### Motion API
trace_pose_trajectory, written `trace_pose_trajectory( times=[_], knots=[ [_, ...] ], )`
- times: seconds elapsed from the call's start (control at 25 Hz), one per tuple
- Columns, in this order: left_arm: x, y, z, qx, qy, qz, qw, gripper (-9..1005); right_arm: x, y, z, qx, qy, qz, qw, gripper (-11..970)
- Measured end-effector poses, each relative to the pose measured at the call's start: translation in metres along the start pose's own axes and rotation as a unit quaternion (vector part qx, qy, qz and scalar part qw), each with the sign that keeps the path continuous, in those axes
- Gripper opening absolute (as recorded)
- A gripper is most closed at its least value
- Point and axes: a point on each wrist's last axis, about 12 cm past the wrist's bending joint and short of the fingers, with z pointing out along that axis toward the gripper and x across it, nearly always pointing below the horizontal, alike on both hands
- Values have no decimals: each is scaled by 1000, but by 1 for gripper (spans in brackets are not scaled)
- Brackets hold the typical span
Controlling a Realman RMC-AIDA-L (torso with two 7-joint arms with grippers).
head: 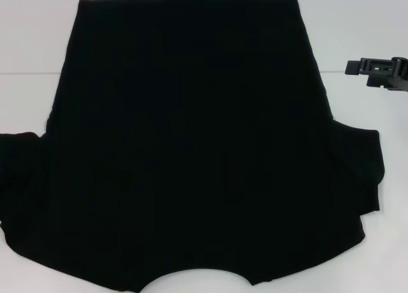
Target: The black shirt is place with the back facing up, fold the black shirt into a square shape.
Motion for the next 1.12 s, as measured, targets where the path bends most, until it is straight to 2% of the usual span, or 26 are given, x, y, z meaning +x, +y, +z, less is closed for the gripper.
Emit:
trace_pose_trajectory(
  times=[0.12, 0.32, 0.52, 0.68, 0.84, 1.0, 1.12],
  knots=[
    [-9, -14, -1, 14, 5, 18, 1000, 16, 0, 0, 0, 1, 1, 0, 1000, 866],
    [-30, -37, -14, 13, 19, 53, 998, 19, 0, -1, 0, 1, 1, 0, 1000, 866],
    [-36, -57, -13, 11, 44, 80, 996, 22, 1, 0, 0, 1, 4, -1, 1000, 865],
    [-35, -79, -2, 9, 76, 112, 991, 25, 2, 0, 1, 1, 5, -1, 1000, 865],
    [-27, -108, 10, 18, 109, 177, 978, 27, 4, -2, 0, 3, 6, 1, 1000, 865],
    [-16, -140, 19, 19, 133, 266, 954, 29, 6, -4, -2, 5, 6, 2, 1000, 866],
    [-12, -152, 24, 15, 153, 291, 944, 31, 7, -6, -3, 7, 6, 3, 1000, 866]
  ],
)
